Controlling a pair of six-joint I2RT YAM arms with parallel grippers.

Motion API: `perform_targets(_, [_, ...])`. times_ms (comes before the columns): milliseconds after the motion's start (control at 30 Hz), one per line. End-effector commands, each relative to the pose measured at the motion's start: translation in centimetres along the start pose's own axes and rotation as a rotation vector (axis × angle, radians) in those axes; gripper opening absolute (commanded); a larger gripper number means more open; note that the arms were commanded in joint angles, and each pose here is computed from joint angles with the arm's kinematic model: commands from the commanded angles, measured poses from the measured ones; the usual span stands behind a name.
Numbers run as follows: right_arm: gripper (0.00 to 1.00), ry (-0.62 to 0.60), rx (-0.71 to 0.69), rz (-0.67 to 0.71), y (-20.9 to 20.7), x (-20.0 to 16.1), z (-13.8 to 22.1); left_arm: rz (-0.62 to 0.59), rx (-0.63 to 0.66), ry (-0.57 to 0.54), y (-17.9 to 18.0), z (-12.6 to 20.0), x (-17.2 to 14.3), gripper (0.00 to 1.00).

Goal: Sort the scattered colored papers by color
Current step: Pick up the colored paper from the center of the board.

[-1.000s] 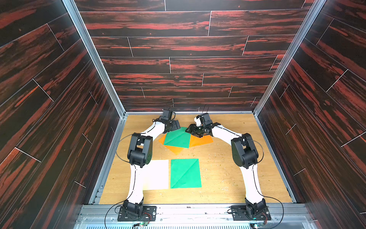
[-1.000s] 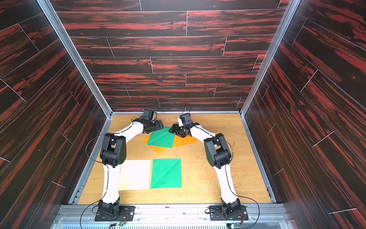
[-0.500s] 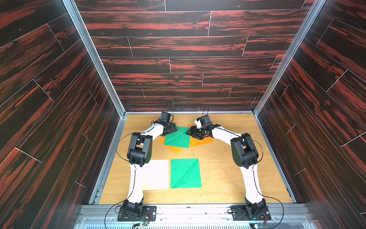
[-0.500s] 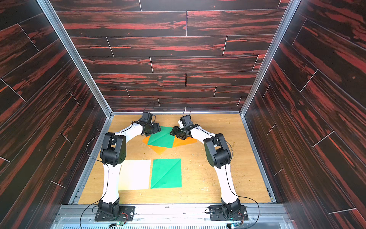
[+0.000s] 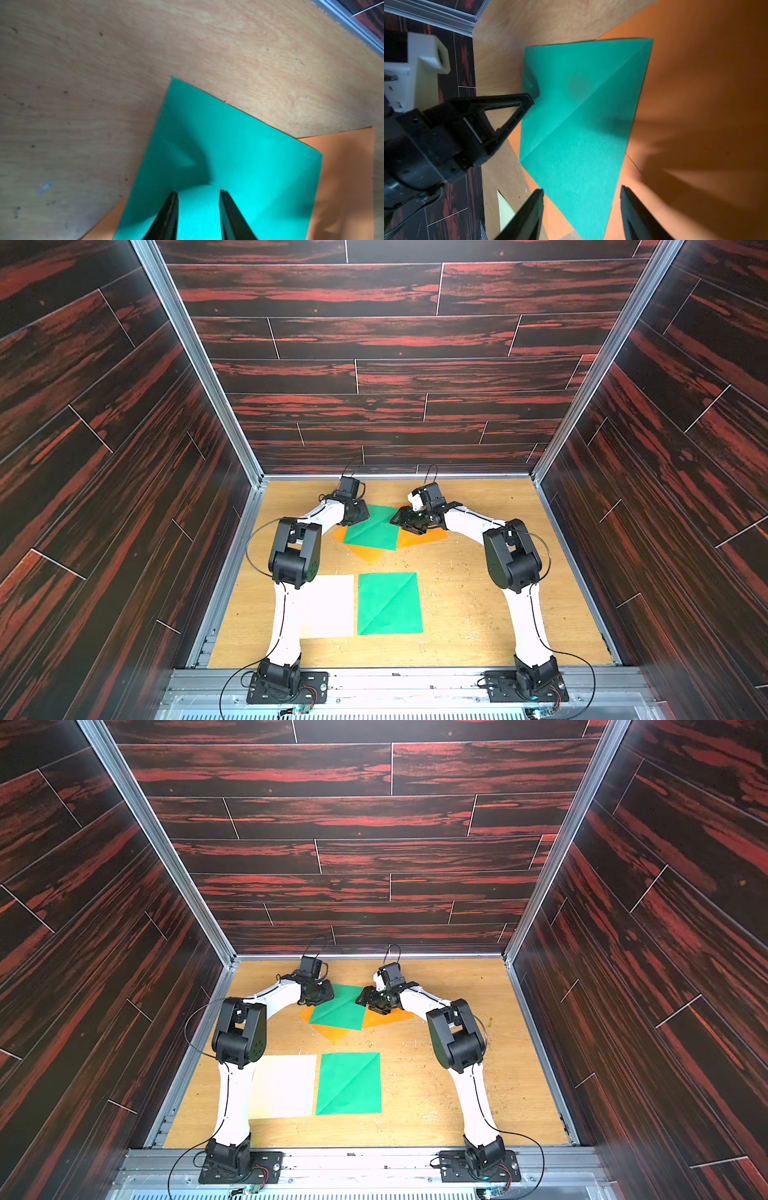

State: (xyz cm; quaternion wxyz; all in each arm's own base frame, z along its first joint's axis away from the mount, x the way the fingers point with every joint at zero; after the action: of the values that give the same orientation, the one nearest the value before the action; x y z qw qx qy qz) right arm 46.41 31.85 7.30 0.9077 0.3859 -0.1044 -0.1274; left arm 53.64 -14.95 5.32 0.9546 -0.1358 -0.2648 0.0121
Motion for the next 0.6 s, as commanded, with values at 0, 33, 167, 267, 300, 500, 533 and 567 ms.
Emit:
perform_targets(0, [0.62, 0.030, -0.032, -0.020, -1.7, -0.6, -0.8, 0.014, 0.027, 0.080, 1.2, -1.0, -2.1, 0.37])
perform_targets(33, [0.62, 0.032, -0.037, -0.023, -2.0, -0.7, -1.0, 0.015, 0.032, 0.088, 1.3, -1.1, -2.3, 0.38])
perform_targets(167, [0.62, 0.043, -0.040, -0.024, -2.4, -0.7, -1.8, 0.019, 0.036, 0.112, 1.5, -1.4, -2.9, 0.38])
perform_targets(267, [0.62, 0.058, -0.029, -0.027, -2.3, -0.5, -2.3, 0.024, 0.029, 0.128, 1.4, -1.8, -3.3, 0.39])
perform_targets(300, [0.62, 0.067, -0.022, -0.031, -2.3, -0.5, -2.6, 0.026, 0.028, 0.136, 1.5, -1.9, -3.5, 0.39])
perform_targets(500, [0.62, 0.092, 0.004, -0.039, -2.0, -0.3, -3.6, 0.028, 0.018, 0.152, 1.5, -2.3, -3.9, 0.39])
perform_targets(533, [0.62, 0.095, 0.009, -0.041, -2.0, -0.3, -3.7, 0.028, 0.018, 0.152, 1.5, -2.3, -4.0, 0.39])
perform_targets(567, [0.62, 0.096, 0.014, -0.042, -2.0, -0.3, -3.8, 0.028, 0.017, 0.153, 1.5, -2.3, -4.0, 0.39])
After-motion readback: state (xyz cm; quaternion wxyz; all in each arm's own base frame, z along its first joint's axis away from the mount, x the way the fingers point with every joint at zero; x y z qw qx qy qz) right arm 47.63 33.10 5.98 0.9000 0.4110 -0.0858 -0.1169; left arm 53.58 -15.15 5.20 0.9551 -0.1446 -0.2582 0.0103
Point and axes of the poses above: each gripper's point midway between its finger pads, its own z axis back along the fingers, its own y axis along the line the jaws close on, x = y × z, the point moved 3 cm from there along z, back along the fingers, and after that the axes turned 15 degrees about -z, right-handed, at the moved point
